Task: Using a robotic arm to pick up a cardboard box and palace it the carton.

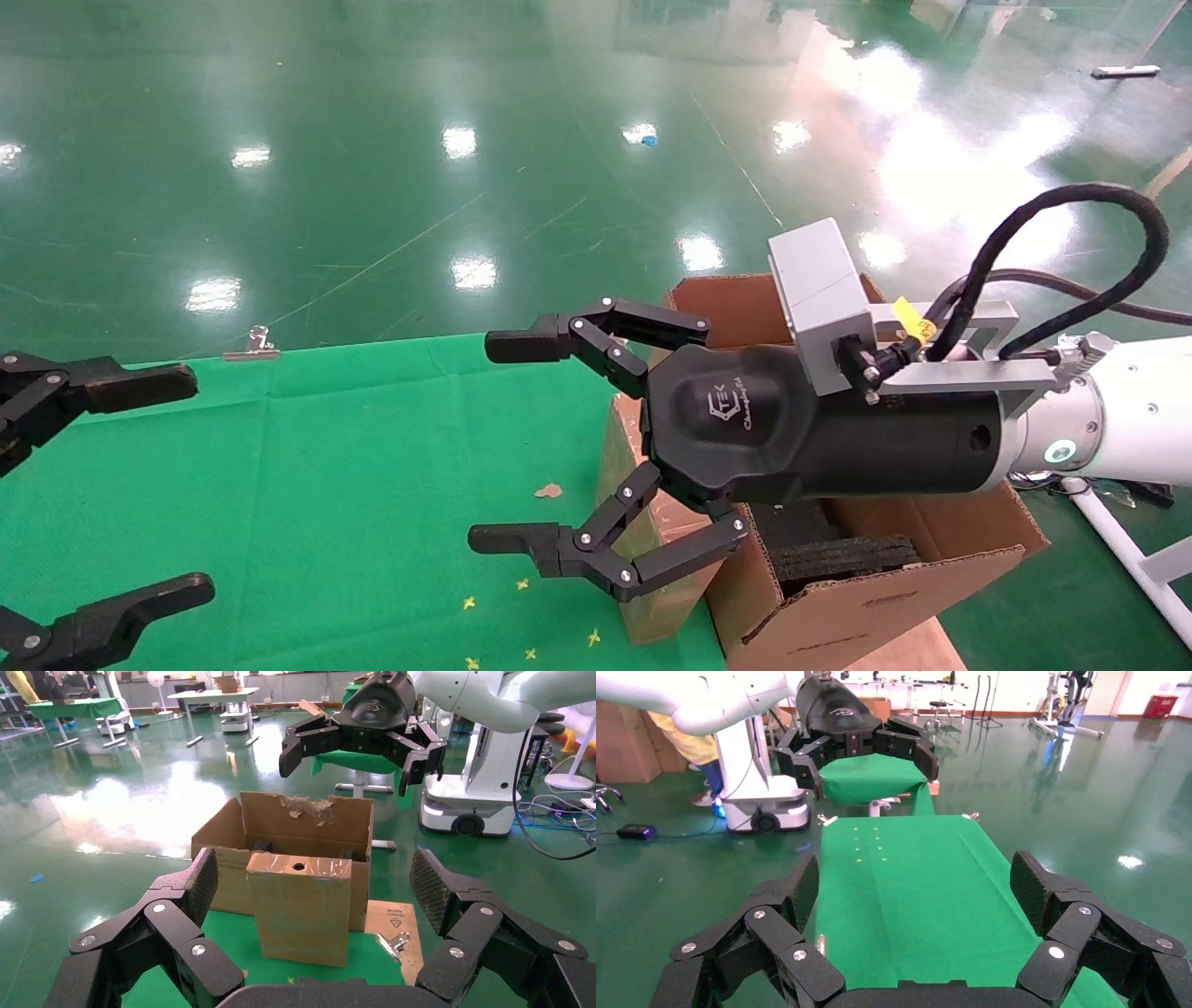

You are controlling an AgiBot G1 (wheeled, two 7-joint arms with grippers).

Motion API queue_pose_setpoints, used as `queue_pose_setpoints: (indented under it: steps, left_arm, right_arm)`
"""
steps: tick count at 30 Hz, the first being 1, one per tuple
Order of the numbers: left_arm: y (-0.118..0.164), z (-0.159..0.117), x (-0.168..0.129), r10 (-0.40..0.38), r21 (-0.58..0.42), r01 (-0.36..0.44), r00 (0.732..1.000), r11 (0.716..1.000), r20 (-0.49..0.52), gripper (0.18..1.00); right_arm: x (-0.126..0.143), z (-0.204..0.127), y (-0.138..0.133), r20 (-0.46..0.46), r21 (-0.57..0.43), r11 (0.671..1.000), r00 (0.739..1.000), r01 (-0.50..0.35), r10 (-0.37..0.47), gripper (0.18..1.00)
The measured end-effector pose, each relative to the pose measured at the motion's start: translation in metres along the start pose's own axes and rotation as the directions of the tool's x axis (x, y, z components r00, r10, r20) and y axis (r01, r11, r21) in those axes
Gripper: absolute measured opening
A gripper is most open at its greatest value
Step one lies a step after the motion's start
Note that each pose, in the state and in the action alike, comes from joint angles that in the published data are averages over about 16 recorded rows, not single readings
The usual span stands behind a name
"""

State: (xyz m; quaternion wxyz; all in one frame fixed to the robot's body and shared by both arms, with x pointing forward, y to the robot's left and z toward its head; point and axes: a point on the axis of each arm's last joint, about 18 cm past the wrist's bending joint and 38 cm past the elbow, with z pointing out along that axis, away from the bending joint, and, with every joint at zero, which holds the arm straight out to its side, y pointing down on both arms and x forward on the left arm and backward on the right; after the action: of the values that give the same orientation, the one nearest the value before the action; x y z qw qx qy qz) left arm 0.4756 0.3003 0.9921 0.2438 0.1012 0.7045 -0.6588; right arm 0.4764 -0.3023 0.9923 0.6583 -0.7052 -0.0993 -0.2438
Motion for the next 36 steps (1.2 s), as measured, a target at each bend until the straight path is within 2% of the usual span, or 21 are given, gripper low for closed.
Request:
queue_pose_setpoints:
  steps: [24,31,36]
  left_arm:
    - [0.0,0.0,0.0,0.0,0.0,0.0,1.0,1.0,0.0,1.001]
    - [0.0,0.0,0.0,0.0,0.0,0.0,1.0,1.0,0.0,1.001]
    - [0.0,0.0,0.0,0.0,0.0,0.0,1.0,1.0,0.0,1.001]
  right_arm:
    - [-0.001,0.003,0.003,0.01,-0.027,1.0,1.0,0.0,0.0,1.0]
    - [-0.002,0.013,0.013,0.042,-0.148,0.989,0.999,0.016,-0.01,1.0]
    - [0.003,0.024,0.029,0.079,-0.308,0.951,0.997,0.036,-0.013,1.0]
